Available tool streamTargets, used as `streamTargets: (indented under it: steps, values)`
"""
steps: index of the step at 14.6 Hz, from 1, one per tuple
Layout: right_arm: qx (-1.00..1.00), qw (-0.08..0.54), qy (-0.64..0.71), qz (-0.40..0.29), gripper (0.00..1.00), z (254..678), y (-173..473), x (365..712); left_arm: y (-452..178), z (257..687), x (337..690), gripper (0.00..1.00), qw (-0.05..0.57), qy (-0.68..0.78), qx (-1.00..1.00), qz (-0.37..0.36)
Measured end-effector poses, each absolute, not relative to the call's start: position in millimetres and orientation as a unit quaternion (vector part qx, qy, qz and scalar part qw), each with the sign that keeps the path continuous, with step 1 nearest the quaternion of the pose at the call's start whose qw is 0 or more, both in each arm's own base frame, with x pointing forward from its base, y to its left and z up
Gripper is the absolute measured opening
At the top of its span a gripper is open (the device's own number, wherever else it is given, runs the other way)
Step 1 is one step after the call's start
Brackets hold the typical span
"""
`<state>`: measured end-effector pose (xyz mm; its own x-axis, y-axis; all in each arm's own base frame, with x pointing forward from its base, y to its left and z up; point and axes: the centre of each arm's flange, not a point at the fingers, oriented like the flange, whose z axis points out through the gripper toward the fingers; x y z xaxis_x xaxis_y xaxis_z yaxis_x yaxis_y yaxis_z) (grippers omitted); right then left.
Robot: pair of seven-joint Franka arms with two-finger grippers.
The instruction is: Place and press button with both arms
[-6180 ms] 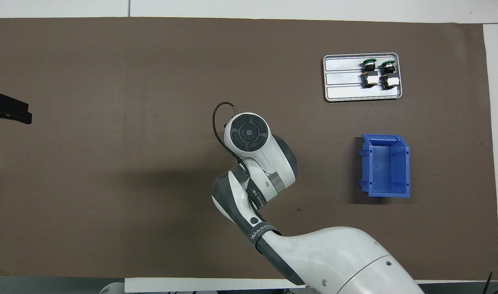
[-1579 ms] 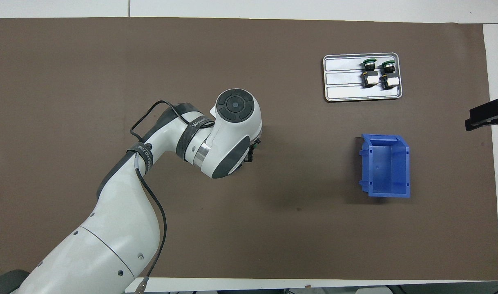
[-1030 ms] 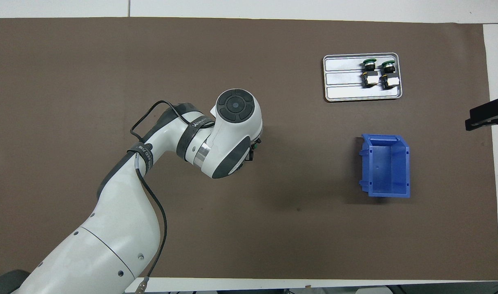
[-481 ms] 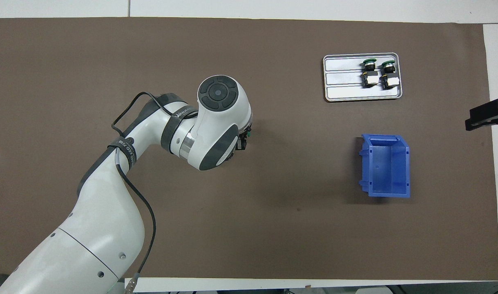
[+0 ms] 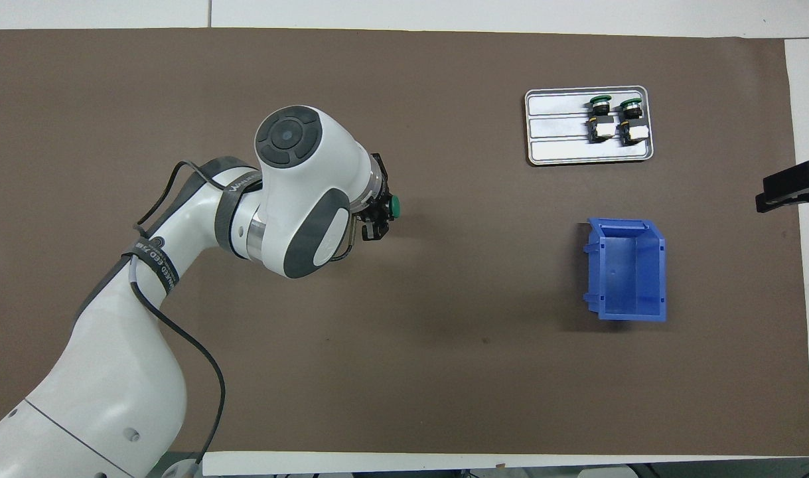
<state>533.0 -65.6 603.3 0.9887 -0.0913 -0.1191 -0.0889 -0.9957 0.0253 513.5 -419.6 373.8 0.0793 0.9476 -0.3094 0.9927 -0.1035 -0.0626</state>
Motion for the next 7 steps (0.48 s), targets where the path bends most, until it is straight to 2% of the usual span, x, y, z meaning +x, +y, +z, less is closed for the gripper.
streamTargets:
  steps: [7]
  values:
    - [0.997, 0.01, -0.045, -0.06, 0.99, 603.3, -65.6, 533.0, -388.3, 359.8, 522.5, 0.33, 0.171, 0.675, 0.684, -0.217]
